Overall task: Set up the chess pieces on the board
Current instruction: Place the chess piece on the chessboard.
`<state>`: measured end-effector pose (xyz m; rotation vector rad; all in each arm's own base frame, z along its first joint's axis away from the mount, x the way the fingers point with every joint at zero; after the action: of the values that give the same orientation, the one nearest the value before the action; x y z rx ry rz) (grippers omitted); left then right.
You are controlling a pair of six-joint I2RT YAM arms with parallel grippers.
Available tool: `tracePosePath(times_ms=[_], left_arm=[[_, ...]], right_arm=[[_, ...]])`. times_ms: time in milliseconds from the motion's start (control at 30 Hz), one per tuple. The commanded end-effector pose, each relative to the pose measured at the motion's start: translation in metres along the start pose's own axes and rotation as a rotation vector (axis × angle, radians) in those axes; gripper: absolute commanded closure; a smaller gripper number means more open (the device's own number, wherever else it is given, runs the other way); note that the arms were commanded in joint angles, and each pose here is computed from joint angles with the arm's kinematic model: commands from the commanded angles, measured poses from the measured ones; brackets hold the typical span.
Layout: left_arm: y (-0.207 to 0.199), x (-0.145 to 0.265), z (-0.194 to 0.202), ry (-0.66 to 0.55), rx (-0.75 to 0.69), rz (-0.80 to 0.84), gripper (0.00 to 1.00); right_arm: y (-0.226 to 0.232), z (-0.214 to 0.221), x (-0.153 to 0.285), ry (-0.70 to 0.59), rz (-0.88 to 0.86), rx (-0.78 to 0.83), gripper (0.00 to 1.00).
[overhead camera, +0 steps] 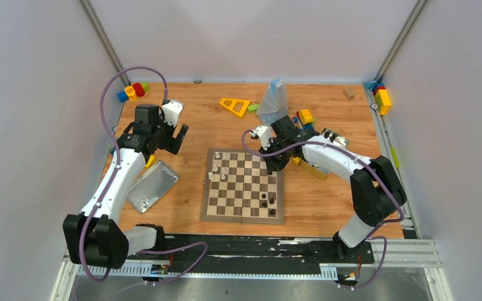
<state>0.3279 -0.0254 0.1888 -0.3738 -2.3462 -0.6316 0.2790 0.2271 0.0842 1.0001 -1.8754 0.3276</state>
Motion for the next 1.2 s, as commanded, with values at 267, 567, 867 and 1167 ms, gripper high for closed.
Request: tracePosePath(times_ms=[267,567,867,1167], left_arm=[[0.005,0.003,-0.008,-0.043,-0.007,-0.028,0.0],[0.004,0.002,-0.006,-0.04,-0.009,-0.026,0.0],[0.004,0.002,-0.006,-0.039,-0.011,-0.025,0.0],[0.003,0.001,-0.005,-0.035,-0.011,-0.023,0.0]], right_arm=[[-0.014,-0.006,-0.005,-0.014,0.08,0.052,1.0],[-0.009,0.0,-0.008,0.002,0.051,0.043,0.99],[-0.006,0.002,-0.01,0.013,0.035,0.043,0.98],[-0.005,0.001,-0.01,0.013,0.029,0.039,0.74]])
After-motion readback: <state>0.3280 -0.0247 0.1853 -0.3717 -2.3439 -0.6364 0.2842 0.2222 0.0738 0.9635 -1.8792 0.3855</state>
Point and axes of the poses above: each gripper's point midway between its finger pads, its own x axis back along the fingers, its own y axis along the line the jaws close on, z = x × y, the point moved 1 cm from there along x, back along the fingers, and after that the axes turned 7 degrees about -x, right-handed, at the moved point
